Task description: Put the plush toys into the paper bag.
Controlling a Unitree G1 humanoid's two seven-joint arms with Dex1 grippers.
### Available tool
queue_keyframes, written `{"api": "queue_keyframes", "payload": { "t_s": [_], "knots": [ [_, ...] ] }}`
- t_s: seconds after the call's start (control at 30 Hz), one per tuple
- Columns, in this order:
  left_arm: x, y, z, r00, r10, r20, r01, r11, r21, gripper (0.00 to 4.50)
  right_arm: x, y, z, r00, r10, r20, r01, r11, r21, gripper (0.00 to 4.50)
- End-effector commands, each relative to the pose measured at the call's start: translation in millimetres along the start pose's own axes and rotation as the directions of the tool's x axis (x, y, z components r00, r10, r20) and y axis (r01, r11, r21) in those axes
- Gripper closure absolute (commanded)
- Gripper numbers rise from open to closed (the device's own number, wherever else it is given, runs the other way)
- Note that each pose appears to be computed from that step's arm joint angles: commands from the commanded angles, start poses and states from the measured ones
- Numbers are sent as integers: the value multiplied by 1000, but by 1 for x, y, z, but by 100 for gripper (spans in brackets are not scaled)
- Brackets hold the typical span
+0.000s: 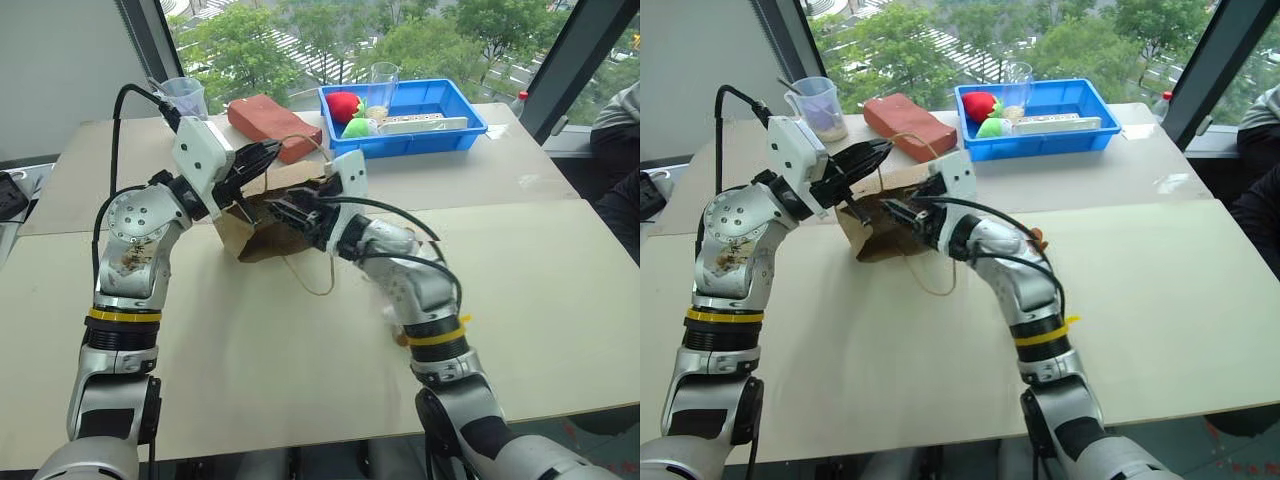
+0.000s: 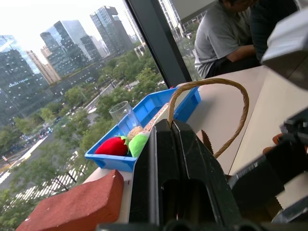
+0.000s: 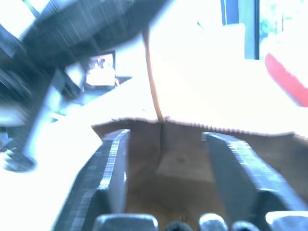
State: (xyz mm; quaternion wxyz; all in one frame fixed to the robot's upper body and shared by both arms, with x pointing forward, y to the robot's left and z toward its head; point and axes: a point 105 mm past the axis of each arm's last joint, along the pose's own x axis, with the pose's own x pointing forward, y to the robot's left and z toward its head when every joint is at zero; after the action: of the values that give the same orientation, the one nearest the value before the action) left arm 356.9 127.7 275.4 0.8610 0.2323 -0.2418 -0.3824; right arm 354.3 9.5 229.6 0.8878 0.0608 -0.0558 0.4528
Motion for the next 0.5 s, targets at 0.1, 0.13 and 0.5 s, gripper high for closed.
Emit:
{"api": "queue_keyframes", "payload": {
  "t_s": [0.1, 0.13, 0.5],
  "knots": [
    [5, 8, 15, 999, 3, 54, -5, 999, 33, 450, -42, -16, 17, 999, -44, 24, 46, 993, -106, 1],
    [5, 9, 15, 998, 4, 55, -5, 999, 33, 450, -49, -18, 16, 999, -50, 5, 50, 992, -120, 1],
    [3, 4, 14, 998, -25, 56, 24, 999, 22, 450, -205, -70, -28, 752, -217, -622, 87, 969, -233, 1]
  ]
}}
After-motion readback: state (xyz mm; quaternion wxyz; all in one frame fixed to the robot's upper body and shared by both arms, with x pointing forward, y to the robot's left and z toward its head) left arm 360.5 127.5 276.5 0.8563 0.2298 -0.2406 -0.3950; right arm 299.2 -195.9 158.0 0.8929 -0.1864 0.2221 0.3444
